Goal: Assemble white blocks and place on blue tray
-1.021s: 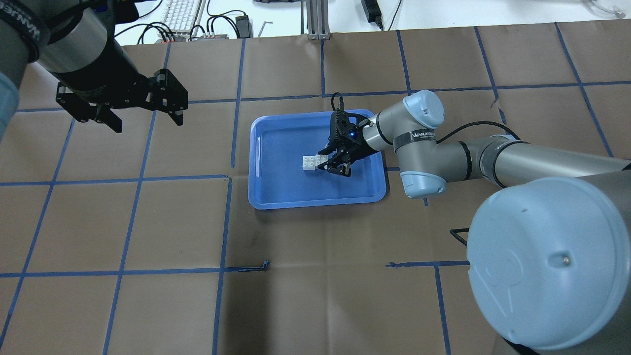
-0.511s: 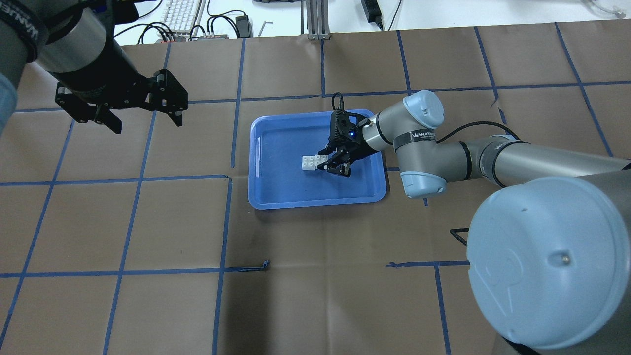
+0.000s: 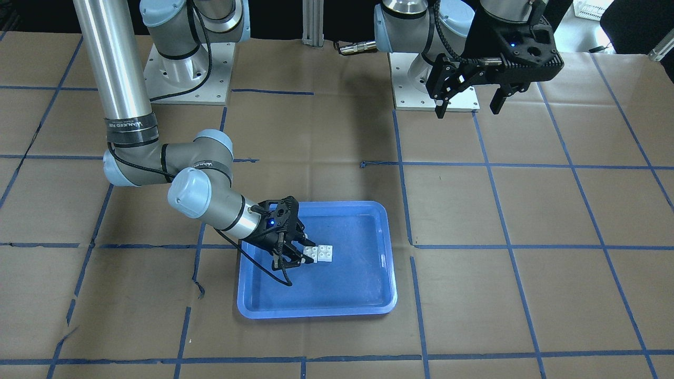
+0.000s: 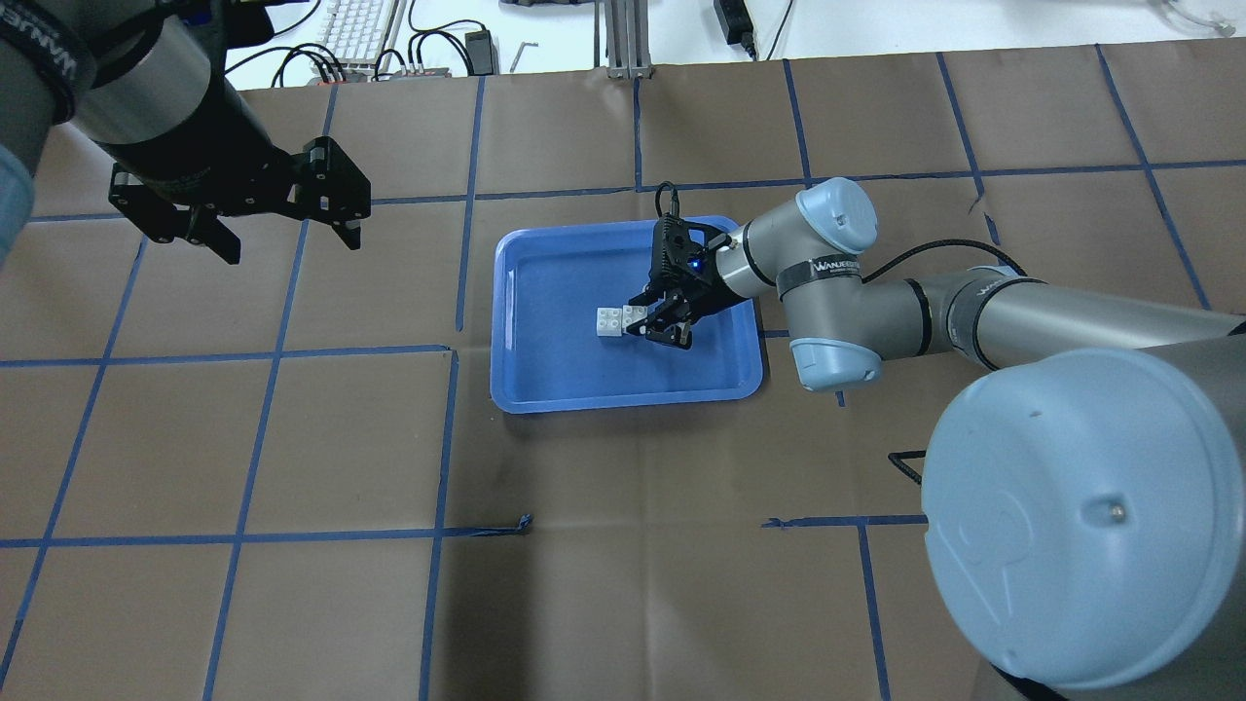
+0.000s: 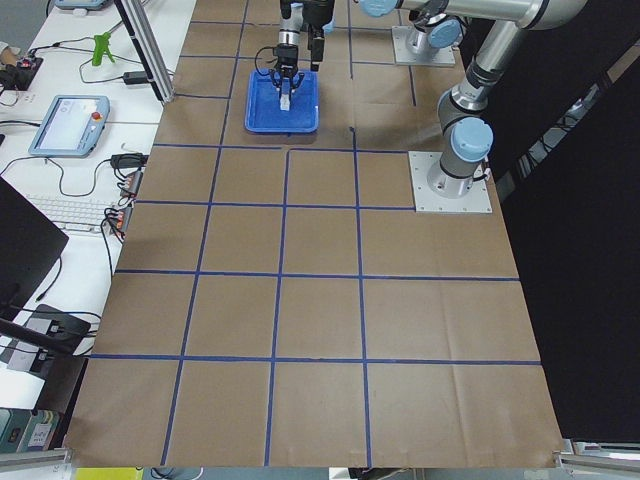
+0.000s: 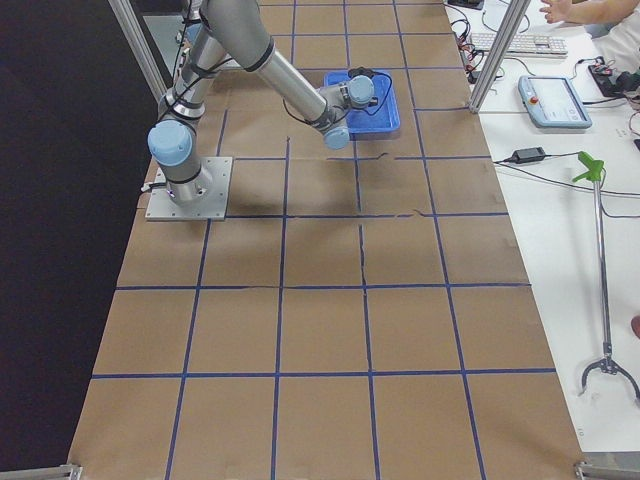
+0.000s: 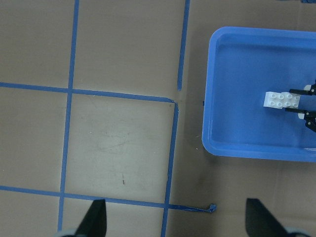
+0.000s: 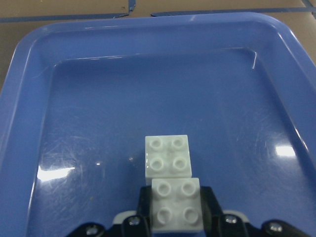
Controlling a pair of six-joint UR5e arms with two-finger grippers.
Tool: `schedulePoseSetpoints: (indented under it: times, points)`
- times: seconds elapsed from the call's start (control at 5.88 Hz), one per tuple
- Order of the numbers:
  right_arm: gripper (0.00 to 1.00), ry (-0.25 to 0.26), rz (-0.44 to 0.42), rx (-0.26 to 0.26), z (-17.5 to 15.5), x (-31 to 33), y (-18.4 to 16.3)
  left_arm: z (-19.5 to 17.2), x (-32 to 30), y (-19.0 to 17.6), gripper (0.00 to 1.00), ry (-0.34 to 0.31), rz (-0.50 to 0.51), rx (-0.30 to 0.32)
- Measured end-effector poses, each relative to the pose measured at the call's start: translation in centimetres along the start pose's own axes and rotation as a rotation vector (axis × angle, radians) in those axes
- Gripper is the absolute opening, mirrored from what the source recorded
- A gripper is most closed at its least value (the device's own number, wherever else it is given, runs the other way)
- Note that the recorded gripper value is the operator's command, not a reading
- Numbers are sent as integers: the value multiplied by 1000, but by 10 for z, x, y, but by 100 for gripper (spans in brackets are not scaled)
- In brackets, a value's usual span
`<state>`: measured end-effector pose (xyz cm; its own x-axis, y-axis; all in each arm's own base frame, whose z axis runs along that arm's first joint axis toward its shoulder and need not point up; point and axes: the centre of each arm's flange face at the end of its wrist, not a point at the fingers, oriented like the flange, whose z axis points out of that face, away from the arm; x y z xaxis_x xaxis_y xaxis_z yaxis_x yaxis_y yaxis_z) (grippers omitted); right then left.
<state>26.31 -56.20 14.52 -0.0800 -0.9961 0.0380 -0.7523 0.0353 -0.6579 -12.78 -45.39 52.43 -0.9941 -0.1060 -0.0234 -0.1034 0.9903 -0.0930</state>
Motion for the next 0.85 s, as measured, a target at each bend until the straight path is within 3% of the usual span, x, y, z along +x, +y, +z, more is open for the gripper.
schedulePoseSetpoints:
  times: [0.34,0.85]
  points:
    - [45,1,0,1,0,0,0,0,0,0,99,0,0,-1]
    - [46,0,2,2,0,0,-1,0,0,0,99,0,-1,0]
